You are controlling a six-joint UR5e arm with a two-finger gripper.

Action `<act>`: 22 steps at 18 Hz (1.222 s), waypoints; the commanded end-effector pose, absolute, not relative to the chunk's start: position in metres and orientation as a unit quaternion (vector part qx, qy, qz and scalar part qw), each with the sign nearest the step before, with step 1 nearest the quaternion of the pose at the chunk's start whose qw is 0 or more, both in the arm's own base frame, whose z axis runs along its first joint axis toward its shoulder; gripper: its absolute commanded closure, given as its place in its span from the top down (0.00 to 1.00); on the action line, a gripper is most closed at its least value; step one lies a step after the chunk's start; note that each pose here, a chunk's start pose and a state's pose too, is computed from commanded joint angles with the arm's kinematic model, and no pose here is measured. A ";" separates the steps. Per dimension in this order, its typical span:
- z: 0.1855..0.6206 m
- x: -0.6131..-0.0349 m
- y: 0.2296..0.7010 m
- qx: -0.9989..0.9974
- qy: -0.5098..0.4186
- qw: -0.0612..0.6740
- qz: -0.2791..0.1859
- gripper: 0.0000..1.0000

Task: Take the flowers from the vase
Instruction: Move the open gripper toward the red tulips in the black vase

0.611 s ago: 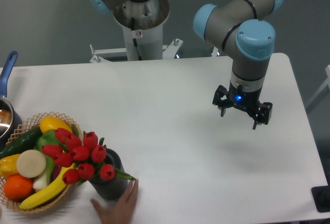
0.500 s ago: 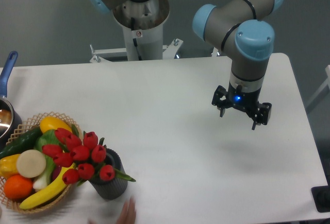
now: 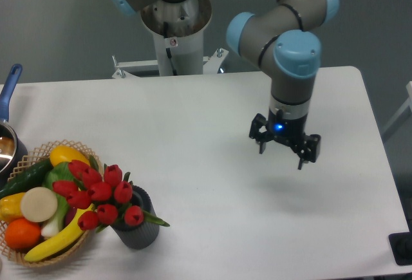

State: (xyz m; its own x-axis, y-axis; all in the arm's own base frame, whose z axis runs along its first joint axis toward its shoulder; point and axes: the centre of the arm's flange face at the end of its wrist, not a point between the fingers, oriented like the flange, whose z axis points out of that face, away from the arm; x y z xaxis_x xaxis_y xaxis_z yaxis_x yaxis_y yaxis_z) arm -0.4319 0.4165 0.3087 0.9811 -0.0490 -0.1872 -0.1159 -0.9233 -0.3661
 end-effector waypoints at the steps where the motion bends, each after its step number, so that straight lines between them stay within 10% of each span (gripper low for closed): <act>1: 0.310 -0.427 0.418 -0.973 0.042 0.214 0.073 1.00; 12: 0.333 -0.380 0.457 -0.874 0.066 0.469 -0.112 1.00; 22: 0.313 -0.352 0.507 -0.836 0.104 0.507 -0.184 1.00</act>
